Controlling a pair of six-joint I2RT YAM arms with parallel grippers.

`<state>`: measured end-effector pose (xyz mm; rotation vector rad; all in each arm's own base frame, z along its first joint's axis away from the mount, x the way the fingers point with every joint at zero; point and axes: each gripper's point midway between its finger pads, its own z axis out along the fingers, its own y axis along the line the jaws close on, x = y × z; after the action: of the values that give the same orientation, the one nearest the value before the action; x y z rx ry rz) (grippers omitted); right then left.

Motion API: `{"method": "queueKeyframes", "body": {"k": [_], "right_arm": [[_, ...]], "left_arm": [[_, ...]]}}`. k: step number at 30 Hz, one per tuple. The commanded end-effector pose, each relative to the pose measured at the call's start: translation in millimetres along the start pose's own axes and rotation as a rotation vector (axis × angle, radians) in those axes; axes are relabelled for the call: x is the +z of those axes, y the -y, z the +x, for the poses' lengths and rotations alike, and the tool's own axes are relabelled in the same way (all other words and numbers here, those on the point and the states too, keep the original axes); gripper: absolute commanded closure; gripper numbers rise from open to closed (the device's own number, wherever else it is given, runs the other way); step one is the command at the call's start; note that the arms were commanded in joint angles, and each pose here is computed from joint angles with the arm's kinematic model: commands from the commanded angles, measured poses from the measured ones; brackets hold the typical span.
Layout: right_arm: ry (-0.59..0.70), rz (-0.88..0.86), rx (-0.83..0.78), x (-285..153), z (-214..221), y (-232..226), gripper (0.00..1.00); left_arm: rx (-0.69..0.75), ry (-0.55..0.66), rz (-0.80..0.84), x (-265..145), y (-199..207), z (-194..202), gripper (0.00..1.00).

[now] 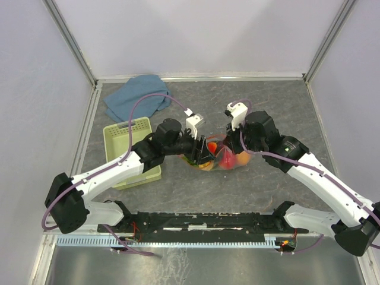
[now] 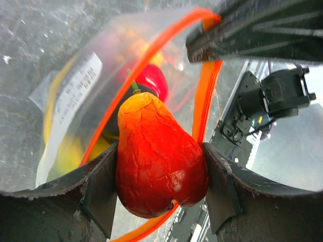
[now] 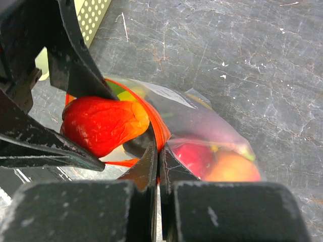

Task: Place the food in the zip-top bag and seal the zipper
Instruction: Place the fake fruit in the zipper food storage bag.

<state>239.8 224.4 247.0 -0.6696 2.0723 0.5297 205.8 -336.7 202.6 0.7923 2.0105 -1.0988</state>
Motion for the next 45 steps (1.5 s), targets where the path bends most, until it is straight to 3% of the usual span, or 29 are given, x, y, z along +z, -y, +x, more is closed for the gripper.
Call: {"method": "queueKeyframes", "body": {"k": [1, 15, 26, 31, 34, 40, 45], "right_arm": [[0.100, -0.062, -0.036, -10.8, -21.7, -11.8, 0.98], [0.115, -0.124, -0.047, -12.9, -24.7, -22.8, 0.98], [0.121, -0.126, -0.040, -12.2, -25.2, -23.1, 0.98], [0.121, -0.132, -0.030, -10.7, -24.7, -24.4, 0.98], [0.132, -0.151, -0.018, -9.9, -26.3, -28.0, 0.98], [0.135, -0.153, 0.017, -2.8, -26.6, -29.1, 0.98], [0.153, -0.159, 0.039, 0.2, -29.6, -30.6, 0.98]], "left_arm": [[0.102, 0.100, -0.012, -3.0, 5.9, -39.5, 0.55], [0.010, 0.121, -0.077, 19.5, -8.9, -53.8, 0.52], [-0.059, 0.144, -0.193, 20.1, -29.9, -52.6, 0.28], [-0.119, 0.152, -0.300, 15.6, -46.7, -50.9, 0.25], [-0.151, 0.155, -0.315, 14.4, -47.6, -53.0, 0.25], [-0.198, 0.159, -0.156, 25.5, -11.4, -54.2, 0.32], [-0.182, 0.142, -0.172, 31.9, -9.5, -47.8, 0.37]]}}
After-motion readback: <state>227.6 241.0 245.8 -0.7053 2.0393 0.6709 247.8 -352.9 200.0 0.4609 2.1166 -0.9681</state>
